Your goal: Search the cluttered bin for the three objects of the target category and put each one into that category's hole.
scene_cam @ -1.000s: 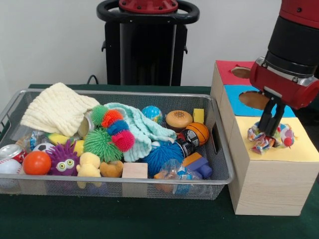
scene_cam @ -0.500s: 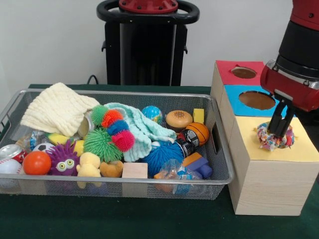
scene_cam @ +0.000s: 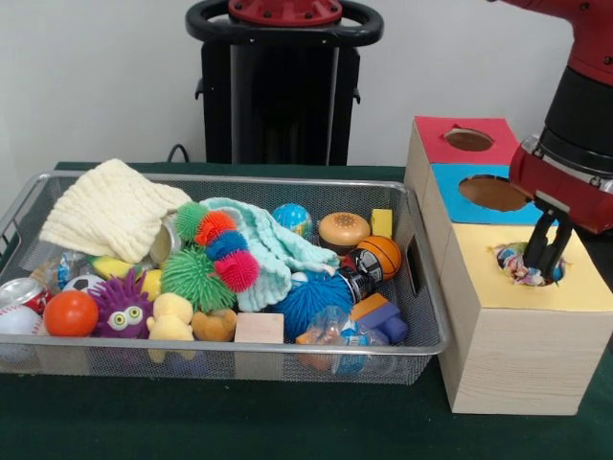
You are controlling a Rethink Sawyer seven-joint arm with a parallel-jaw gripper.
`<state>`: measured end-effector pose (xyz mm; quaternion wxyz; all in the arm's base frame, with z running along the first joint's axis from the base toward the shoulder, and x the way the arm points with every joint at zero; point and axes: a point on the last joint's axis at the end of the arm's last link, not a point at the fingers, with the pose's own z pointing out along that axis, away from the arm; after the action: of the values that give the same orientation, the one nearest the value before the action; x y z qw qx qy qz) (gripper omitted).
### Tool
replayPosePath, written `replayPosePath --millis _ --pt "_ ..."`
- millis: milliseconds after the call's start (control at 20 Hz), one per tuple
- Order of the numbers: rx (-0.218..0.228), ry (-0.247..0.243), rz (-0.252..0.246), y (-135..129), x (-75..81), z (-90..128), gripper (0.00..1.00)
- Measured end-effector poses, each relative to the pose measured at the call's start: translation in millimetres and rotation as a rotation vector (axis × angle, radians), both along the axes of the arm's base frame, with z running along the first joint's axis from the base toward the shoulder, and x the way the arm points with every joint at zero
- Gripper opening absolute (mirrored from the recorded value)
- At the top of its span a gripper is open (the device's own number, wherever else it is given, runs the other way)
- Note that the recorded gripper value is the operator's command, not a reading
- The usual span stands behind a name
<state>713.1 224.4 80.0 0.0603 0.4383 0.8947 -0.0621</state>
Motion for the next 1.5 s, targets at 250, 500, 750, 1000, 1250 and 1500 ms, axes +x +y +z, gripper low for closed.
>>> replayPosePath --millis 250,500,750,1000,1250,1500 --pt "-0.011 -0.004 0.003 -1.1 -1.3 -18.2 0.00" --pt "-0.019 0.014 0.005 -2.4 -5.7 -35.7 0.00" --pt "-0.024 0.026 0.006 -3.9 -8.3 -44.9 0.00" --pt "-0.013 0.019 0.000 -3.6 -3.8 -30.0 0.00" --pt "0.021 0.007 -0.021 -6.2 7.6 14.6 0.00" --pt "0.057 -0.030 -0.049 -17.3 22.3 70.0 0.00"
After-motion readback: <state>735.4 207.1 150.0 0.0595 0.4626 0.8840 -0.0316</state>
